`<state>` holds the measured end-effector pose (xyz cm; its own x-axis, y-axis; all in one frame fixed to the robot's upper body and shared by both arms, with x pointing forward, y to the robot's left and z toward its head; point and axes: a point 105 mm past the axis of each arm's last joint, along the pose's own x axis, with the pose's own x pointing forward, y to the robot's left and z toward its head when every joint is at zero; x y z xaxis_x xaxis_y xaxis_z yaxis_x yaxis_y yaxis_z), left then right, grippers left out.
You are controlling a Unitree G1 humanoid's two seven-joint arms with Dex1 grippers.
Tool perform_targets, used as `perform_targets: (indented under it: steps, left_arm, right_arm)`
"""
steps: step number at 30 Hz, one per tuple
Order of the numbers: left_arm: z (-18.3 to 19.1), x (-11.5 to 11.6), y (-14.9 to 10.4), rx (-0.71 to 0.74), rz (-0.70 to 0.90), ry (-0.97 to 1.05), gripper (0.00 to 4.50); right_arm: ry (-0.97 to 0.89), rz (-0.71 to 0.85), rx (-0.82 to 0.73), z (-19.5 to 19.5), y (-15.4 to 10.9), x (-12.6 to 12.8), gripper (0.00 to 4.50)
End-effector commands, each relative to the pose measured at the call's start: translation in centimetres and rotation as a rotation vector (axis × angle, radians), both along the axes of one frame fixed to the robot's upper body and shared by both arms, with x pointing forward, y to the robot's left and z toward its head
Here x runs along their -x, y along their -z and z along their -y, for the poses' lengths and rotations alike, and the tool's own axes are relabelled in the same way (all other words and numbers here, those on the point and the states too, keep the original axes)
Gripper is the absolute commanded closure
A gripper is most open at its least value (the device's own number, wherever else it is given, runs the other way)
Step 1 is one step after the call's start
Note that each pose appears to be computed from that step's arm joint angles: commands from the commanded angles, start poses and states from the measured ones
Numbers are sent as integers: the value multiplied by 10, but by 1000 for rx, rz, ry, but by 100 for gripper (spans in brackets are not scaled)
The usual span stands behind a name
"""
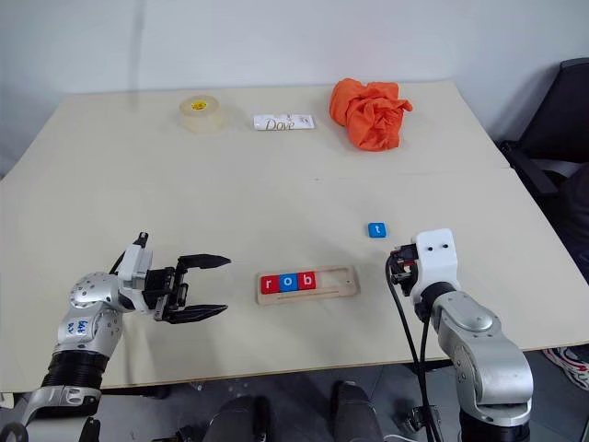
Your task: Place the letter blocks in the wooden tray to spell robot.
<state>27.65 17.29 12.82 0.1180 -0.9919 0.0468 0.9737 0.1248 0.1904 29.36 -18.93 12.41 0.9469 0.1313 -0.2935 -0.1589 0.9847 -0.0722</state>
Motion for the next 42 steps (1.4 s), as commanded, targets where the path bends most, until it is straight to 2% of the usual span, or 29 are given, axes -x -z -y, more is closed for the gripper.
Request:
perform_targets:
  steps: [1, 2, 7, 11, 16, 19, 24, 26, 29, 33, 40, 42]
  left_arm:
    - [-1, 1, -8, 1, 33, -8, 0]
    - [-1, 2, -8, 0, 35, -9, 0]
    - [-1, 5, -10, -1, 39, -14, 0]
    - [-2, 6, -11, -1, 42, -23, 0]
    - [-1, 6, -11, 2, 45, -22, 0]
    - [1, 7, -11, 4, 45, -15, 0]
    - [3, 9, -9, 3, 40, 1, 0]
    - [5, 11, -8, 4, 35, 16, 0]
    - [6, 14, -7, 8, 40, 19, 0]
    - [6, 17, -6, 5, 48, 16, 0]
    - [-5, 26, -1, -15, 44, -20, 0]
    - [-10, 27, -1, -17, 44, -44, 0]
  right_arm:
    - [-1, 23, -36, -5, -2, 1, 304]
    - [-3, 20, -44, -7, -1, 0, 304]
    - [-24, 23, -48, -9, -2, -1, 120]
    - [-47, 58, -15, -7, -10, -1, 2]
    - [-277, 93, 88, -12, -29, -1, 2]
    - [-480, 65, 178, -15, -34, 1, 2]
    - [-725, -36, 285, -12, -26, 4, 2]
    - [-815, -129, 364, -3, -15, -2, 2]
    - [-877, -191, 431, 11, -6, -16, 2]
    - [-913, -196, 434, 13, -3, -27, 2]
    - [-966, -224, 428, 10, 5, -33, 2]
    - [-963, -231, 426, 11, 7, -34, 39]
